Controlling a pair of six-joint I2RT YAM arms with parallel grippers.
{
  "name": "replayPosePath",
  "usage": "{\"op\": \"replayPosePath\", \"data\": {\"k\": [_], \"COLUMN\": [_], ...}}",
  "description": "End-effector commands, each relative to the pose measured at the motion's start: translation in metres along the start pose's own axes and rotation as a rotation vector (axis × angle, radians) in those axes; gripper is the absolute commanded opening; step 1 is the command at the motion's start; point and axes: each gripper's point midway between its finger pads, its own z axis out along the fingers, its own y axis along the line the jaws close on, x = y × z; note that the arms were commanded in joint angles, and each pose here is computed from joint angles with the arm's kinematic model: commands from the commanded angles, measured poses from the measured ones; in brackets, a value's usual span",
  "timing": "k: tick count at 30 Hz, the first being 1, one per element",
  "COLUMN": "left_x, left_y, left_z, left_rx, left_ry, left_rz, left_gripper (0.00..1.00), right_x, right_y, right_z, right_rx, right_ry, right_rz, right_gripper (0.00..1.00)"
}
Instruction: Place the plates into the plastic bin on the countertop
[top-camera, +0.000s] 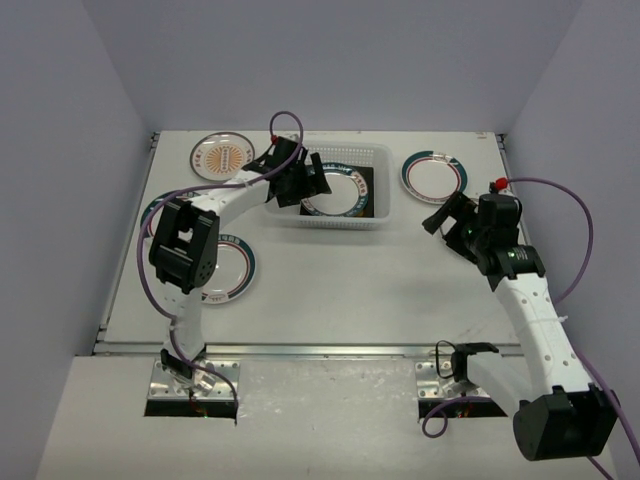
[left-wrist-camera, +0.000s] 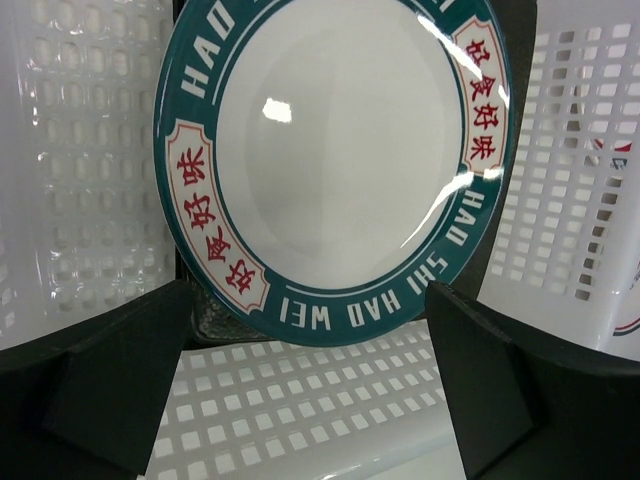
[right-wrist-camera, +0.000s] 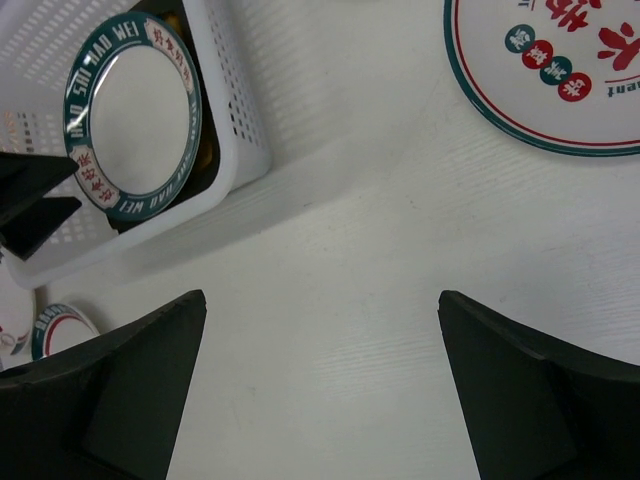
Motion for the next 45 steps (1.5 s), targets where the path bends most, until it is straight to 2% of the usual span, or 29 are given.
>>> {"op": "replayPosePath", "data": {"k": [1,6,13,17,19,21,26,30,34,37,45], "left_x": [-0.002,-0.008,-0.047,-0.062,-0.079,-0.080,-0.076,-0.068,-0.062,-0.051,-0.041], "left_y": [-0.027,-0.022,0.013,0.032,0.029,0.034,0.007,0.014,0.013,-0.008,-0.020], "left_z": [-0.008,-0.013,-0.053,-0.039,-0.035,-0.017,0.018,0.031,0.034,0.036,0.038], "left_rx": [0.044,-0.008,-0.236,-0.317,-0.332,-0.364,-0.213,-0.235,-0.211,-0.079,-0.008], "left_ry": [-0.023,-0.060,-0.272,-0.290,-0.306,-0.269,-0.201,-0.168,-0.147,-0.105,-0.059], "left_rz": [0.069,0.078,0.070,0.077,0.098,0.120,0.183,0.171,0.176,0.194,0.194], "left_gripper": [1.00,1.00,1.00,1.00,1.00,1.00,1.00,1.00,1.00,1.00,1.00], "right_x": [-0.014,-0.010,-0.006,-0.006,-0.006,-0.007,-0.010,-0.008,-0.007,-0.006,-0.003], "right_y": [-0.014,-0.024,-0.027,-0.020,-0.017,-0.015,-0.015,-0.013,-0.012,-0.009,-0.008], "right_z": [0.000,-0.001,-0.001,-0.001,-0.002,-0.004,-0.010,-0.010,-0.009,-0.007,-0.007], "right_rx": [0.080,0.119,0.114,0.073,0.059,0.047,0.032,0.022,0.013,-0.005,-0.025], "right_ry": [-0.105,-0.113,-0.111,-0.107,-0.105,-0.107,-0.130,-0.122,-0.119,-0.116,-0.110], "right_rz": [0.111,0.136,0.117,0.099,0.090,0.077,0.046,0.033,0.029,0.028,0.018], "right_gripper": [0.99,0.99,0.99,0.99,0.99,0.99,0.99,0.99,0.99,0.99,0.99]}}
